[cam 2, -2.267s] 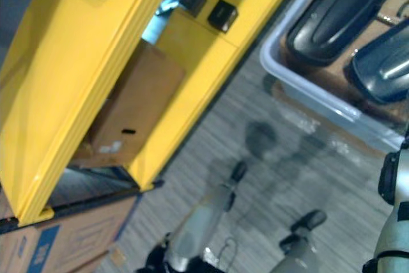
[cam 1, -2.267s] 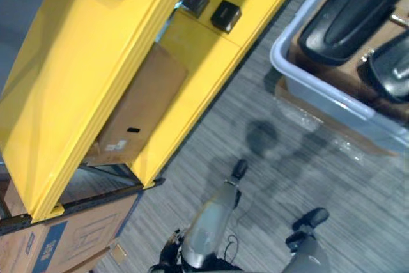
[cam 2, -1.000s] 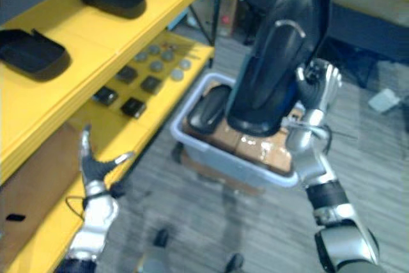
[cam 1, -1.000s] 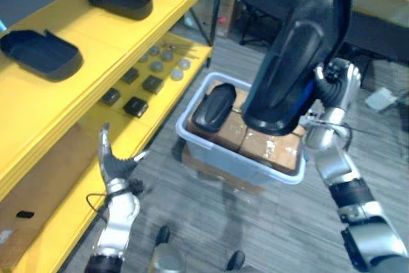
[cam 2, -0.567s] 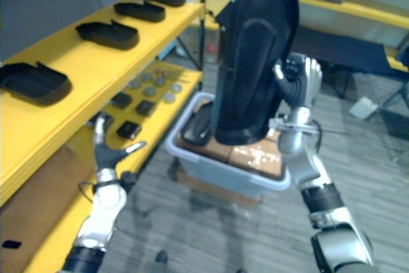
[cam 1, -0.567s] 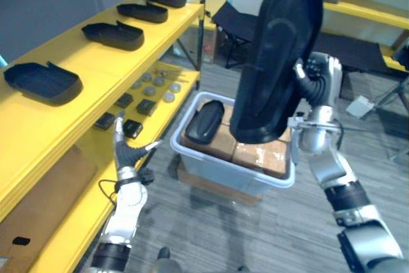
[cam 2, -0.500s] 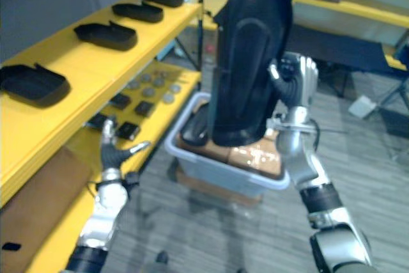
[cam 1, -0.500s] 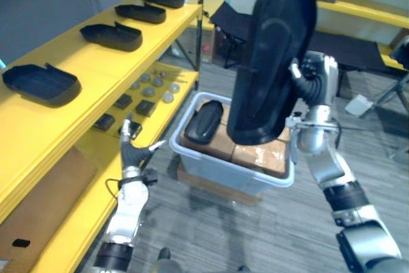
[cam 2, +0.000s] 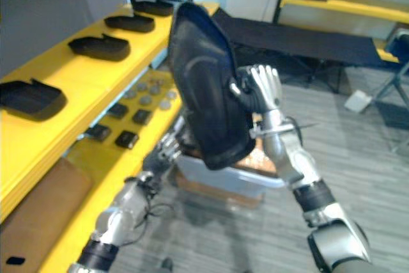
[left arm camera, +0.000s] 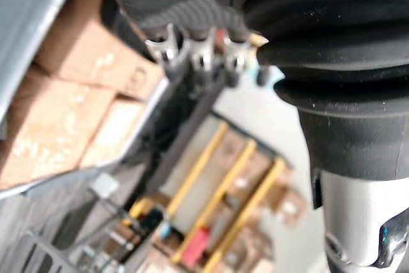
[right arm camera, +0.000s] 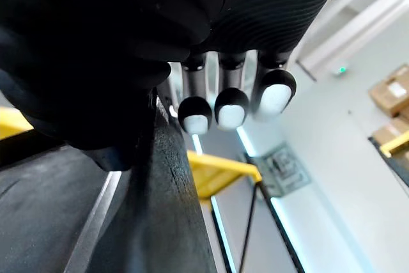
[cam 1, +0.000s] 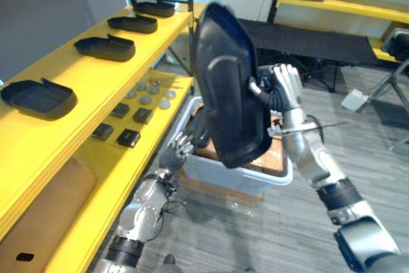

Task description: Walk over and take plastic housings, then place them on the shelf

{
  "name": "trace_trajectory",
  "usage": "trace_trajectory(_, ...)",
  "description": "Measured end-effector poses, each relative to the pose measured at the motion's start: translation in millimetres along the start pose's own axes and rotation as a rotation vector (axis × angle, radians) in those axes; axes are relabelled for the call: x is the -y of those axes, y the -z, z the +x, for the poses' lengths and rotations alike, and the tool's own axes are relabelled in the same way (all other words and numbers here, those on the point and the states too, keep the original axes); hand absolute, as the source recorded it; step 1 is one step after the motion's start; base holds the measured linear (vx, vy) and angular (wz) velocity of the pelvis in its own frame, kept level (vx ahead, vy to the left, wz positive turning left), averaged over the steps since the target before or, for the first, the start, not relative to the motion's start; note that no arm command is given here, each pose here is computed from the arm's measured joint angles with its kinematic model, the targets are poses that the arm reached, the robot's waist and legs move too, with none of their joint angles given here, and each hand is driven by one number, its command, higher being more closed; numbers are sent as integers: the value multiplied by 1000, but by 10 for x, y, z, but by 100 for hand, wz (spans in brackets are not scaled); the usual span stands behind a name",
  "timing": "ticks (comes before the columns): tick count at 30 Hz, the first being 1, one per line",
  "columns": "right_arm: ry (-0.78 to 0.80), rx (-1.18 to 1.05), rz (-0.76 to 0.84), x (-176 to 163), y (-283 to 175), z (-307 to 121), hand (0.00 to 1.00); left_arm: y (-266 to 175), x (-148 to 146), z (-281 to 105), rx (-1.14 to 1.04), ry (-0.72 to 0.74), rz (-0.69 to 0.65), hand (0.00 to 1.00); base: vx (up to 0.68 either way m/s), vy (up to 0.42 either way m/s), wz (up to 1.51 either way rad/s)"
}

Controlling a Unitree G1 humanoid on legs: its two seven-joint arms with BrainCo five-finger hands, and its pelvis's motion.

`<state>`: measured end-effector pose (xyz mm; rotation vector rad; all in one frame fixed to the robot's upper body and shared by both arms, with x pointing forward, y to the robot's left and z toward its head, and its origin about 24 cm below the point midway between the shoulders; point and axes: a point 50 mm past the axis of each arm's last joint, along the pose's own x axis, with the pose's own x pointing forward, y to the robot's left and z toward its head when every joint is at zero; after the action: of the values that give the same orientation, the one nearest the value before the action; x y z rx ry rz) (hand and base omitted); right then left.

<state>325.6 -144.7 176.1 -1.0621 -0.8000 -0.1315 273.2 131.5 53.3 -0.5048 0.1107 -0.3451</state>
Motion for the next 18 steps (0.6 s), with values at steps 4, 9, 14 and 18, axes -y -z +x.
trace_trajectory(4, -40, -30, -30, -67, 88, -43, 100, -135, 52, 12, 50, 60, -25, 0, -2, 1, 2)
trace_trajectory(9, -78, -31, -48, -139, 117, -85, 100, -275, 149, 24, 110, 142, -83, 0, -2, -1, 4)
trace_trajectory(14, -102, -52, -52, -185, 174, -123, 100, -337, 231, 12, 133, 200, -72, 0, -14, -3, 7)
trace_trajectory(18, -102, -63, -45, -211, 180, -134, 100, -329, 271, 9, 109, 216, -59, 0, 0, 0, 0)
